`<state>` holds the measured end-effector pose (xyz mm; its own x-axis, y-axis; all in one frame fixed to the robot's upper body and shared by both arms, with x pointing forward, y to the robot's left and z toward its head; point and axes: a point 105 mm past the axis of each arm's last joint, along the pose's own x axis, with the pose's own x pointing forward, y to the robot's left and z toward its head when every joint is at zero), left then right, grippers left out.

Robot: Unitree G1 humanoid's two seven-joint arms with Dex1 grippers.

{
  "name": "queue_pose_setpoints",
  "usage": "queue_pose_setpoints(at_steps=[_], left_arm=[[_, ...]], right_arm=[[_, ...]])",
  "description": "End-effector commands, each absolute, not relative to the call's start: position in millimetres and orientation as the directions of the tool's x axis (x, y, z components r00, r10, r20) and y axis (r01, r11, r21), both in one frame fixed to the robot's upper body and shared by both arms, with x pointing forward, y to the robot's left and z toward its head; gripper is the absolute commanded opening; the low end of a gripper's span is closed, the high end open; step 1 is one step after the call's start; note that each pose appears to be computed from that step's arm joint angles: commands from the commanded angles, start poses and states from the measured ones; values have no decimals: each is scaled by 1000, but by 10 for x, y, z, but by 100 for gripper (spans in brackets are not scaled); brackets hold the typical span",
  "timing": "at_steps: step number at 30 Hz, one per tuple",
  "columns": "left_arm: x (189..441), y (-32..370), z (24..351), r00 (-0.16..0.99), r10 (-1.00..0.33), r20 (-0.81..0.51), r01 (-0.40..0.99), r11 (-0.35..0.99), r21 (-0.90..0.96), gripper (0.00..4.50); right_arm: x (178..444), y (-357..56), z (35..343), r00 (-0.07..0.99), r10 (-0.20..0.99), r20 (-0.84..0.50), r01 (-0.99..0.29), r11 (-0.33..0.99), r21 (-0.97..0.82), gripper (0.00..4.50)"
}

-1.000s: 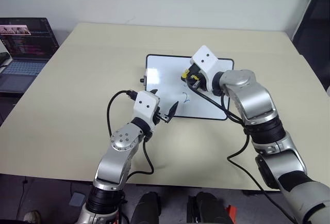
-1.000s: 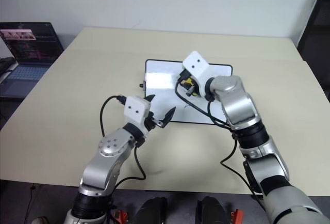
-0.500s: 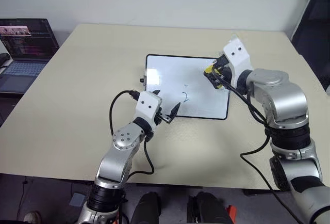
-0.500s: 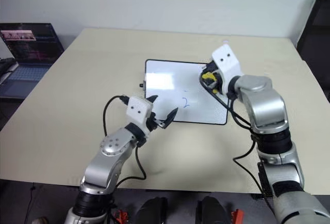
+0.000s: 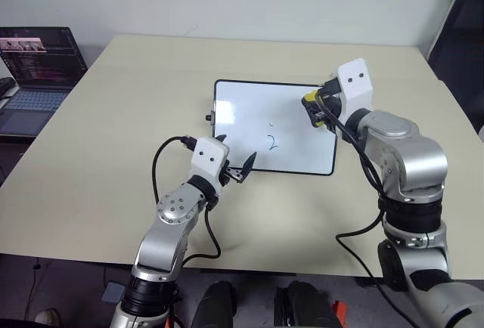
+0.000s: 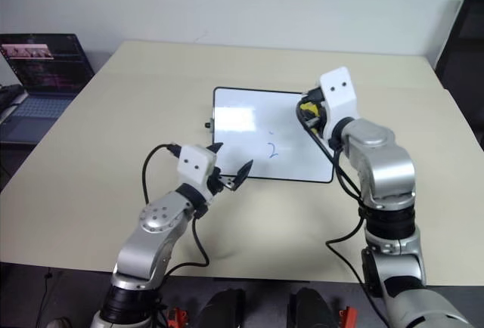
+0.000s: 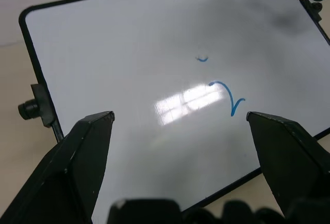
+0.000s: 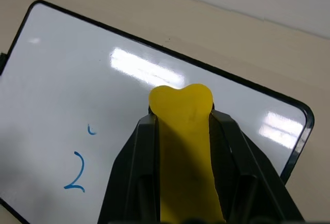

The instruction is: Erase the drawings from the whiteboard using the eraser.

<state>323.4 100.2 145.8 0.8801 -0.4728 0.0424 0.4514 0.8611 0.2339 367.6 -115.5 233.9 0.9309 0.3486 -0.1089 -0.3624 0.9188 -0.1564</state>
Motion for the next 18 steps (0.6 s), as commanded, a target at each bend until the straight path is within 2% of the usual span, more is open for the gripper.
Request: queue_pose_setpoints(at_steps=[1, 6, 10, 18], left_arm=[[3202, 994, 1636, 873, -477, 102, 440, 861, 253, 450], [3219, 957, 1652, 860, -499, 103, 461, 848, 260, 450], [3230, 938, 1663, 851, -515, 102, 475, 839, 265, 450], [3231, 940, 1669, 849, -519, 101, 479, 836, 268, 450]], right_arm=[[3455, -1322, 2398, 954, 298, -23, -298, 946, -129, 97], [3242, -1606, 2066, 972, 228, -48, -229, 973, -29, 97], [3124, -1551, 1853, 960, 259, -110, -265, 963, -50, 97], [3107, -1494, 1796, 952, 274, -133, -285, 956, -66, 97]])
